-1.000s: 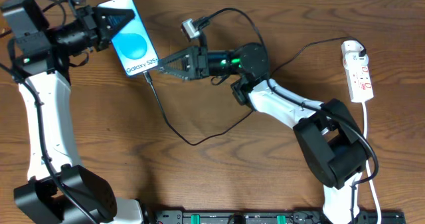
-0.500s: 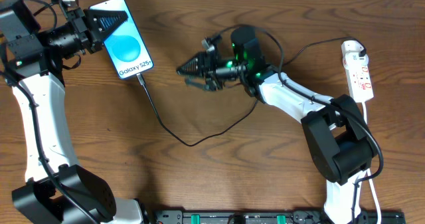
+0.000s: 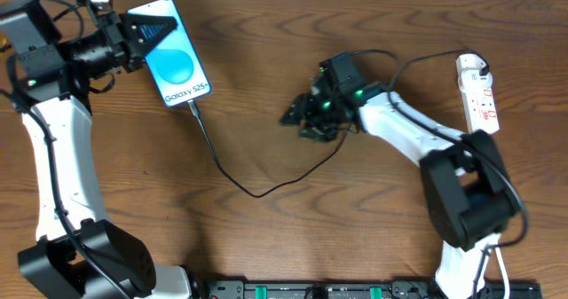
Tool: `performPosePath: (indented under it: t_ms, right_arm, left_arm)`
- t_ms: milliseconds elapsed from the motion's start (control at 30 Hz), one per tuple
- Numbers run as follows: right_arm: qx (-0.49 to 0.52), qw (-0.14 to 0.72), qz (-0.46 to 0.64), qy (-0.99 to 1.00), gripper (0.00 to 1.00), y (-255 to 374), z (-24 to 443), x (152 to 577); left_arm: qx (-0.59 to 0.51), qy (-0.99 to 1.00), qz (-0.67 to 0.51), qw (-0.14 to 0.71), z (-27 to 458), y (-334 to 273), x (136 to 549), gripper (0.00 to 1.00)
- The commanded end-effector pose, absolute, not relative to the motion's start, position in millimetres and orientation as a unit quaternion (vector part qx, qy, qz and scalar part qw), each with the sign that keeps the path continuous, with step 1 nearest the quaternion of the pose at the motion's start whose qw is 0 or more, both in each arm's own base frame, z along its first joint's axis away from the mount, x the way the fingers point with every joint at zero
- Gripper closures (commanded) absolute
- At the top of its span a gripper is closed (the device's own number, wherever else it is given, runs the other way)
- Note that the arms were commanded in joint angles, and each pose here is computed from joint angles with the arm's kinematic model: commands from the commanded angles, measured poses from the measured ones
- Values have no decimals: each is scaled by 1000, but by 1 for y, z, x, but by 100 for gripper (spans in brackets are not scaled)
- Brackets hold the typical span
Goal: Plug charger to phone and switch on socket
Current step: 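Lower the phone with the left gripper toward the table center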
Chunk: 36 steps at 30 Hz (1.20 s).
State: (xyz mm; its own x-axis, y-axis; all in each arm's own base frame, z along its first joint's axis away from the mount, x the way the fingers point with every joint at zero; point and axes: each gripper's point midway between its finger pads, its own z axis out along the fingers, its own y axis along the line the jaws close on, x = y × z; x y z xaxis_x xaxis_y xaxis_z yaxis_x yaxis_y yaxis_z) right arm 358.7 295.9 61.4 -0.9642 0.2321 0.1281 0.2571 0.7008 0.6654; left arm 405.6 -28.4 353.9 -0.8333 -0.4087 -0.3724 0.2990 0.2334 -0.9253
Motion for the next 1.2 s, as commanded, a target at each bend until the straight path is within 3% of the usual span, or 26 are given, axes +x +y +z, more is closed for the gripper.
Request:
performPosePath:
  t_ms: [0,267,567,933,1167]
  right_arm:
    - [-134,-93,-295,-942,40,252,93,382]
    - [-192,-178,-155,-953,32,175,132,374]
    - [-200,-198,-128,-951,31,155,156,358]
    - [-200,-186,-119,-954,31,153,153,352]
    - [-197,-182,-116,-956,31,152,152,350]
  left_arm:
    - [-32,736,-617,276,344,-44,403,93]
    - [-69,777,-587,217,269,-87,402,93]
    - [-116,863,-470,145,158,-140,386,93]
    - [-58,883,-462,55,93,-225,365,92]
    - [-79,875,-475,42,76,-243,374,92]
